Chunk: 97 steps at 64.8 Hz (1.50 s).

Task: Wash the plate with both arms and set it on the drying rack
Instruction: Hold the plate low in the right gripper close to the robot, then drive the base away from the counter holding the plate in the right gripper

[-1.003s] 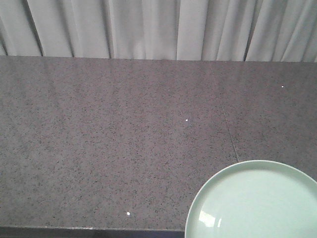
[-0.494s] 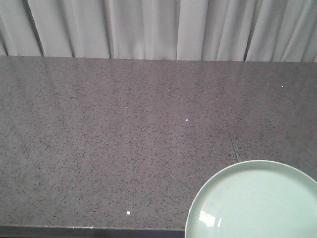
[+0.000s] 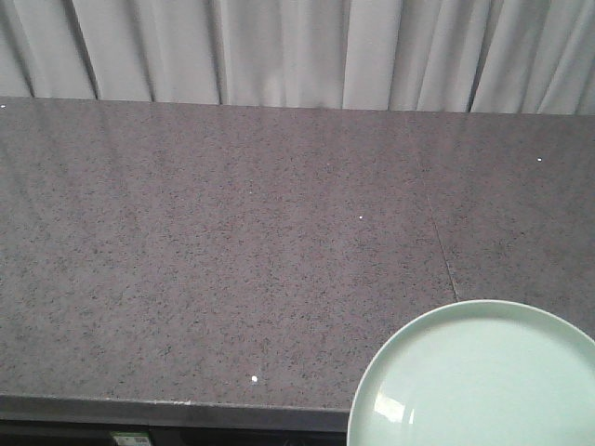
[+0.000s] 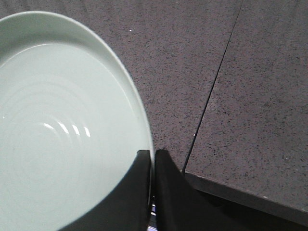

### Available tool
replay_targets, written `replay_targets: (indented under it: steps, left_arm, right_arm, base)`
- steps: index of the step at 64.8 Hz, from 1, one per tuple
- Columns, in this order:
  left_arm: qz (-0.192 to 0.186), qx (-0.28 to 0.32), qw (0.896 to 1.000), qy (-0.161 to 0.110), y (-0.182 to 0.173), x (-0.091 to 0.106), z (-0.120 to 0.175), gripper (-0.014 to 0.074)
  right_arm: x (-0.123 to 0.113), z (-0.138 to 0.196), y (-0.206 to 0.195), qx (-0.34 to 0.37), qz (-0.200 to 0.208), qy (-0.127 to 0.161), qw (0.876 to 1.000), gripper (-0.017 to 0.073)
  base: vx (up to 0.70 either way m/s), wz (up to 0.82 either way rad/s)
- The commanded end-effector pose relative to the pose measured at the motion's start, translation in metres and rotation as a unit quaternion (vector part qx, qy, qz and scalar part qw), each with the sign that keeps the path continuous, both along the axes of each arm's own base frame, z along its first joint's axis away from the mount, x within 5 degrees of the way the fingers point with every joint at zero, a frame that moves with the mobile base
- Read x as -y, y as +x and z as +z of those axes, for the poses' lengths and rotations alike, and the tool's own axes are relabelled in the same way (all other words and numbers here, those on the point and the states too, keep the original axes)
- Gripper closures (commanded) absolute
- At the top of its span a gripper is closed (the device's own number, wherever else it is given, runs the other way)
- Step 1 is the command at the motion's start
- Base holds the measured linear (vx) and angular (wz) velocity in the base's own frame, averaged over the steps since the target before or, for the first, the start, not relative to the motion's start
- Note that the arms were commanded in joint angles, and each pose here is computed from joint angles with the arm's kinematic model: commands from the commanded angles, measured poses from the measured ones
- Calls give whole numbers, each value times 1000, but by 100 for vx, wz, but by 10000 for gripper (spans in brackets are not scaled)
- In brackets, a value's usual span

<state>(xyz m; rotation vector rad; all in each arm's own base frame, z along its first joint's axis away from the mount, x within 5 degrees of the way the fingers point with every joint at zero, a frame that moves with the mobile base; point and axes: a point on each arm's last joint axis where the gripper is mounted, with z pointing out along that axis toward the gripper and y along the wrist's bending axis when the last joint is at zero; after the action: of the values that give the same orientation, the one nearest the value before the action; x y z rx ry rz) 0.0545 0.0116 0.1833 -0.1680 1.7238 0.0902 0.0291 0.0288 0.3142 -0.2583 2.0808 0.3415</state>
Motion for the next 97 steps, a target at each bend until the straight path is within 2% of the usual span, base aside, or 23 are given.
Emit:
replay_targets:
  steps: [1,33,97]
  left_arm:
    - [-10,51,999,3,-1,2,16,600]
    - [-10,51,999,3,-1,2,16,600]
    - [-10,51,999,3,-1,2,16,600]
  right_arm:
    - [0,12,3,36,-10,16,999,561]
    - [0,11,3,32,-8,15,999,561]
    - [0,11,3,32,-8,15,999,561]
  base:
    - [-8,12]
    - [-9,29]
    - [-13,50]
